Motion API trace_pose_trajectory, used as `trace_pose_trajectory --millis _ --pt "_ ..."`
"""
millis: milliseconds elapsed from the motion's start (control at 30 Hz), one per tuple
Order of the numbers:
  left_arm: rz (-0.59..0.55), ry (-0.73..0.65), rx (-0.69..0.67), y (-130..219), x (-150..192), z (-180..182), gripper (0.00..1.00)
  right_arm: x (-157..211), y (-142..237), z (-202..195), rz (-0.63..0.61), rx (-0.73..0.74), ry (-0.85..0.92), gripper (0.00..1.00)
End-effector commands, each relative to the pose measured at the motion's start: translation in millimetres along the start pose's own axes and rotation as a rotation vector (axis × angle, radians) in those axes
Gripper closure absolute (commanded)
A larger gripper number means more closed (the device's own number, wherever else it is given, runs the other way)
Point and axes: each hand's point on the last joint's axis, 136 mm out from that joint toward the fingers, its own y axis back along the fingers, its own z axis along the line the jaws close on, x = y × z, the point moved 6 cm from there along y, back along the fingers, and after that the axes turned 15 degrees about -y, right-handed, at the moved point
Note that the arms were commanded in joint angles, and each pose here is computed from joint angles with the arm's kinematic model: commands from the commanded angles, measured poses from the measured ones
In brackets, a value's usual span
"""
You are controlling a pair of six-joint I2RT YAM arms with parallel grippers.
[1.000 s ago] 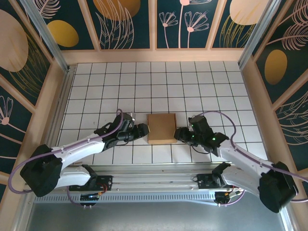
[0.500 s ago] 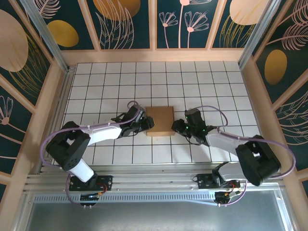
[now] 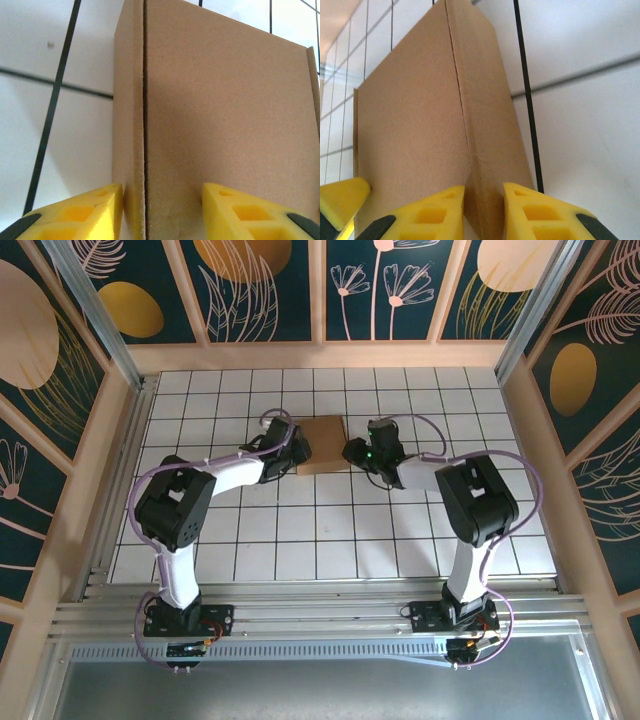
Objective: Fold the paper box
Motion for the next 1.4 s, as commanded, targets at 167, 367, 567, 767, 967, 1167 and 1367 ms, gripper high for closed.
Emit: trace_pose_trajectory --millis 167,367,567,767,967,1167,1367 --pt "-0.085 -0.077 0.058 9 -53 -13 0.47 -17 9 22 -0.008 0.007 0.034 0.69" --pt "-0.236 -0.187 0.072 75 -96 -29 0.41 -39 87 57 -0.183 -0.034 0.128 0.50" --pt "-0.541 -0.328 -0.095 187 -95 4 0.22 -69 188 24 -0.530 0.038 0.254 0.25" --pt "-0.704 -0.343 -0.367 239 -45 68 0.01 -78 238 -47 -0.744 0.047 0.246 0.01" --pt "-0.767 -0.310 -0.653 247 6 124 0.01 -81 236 -116 -0.907 0.186 0.258 0.01" --pt "-0.780 -0.395 -0.770 230 41 161 0.01 -92 206 -138 -0.885 0.219 0.382 0.01" --pt "-0.849 -0.320 -0.677 215 43 190 0.01 -62 204 -133 -0.913 0.007 0.533 0.01"
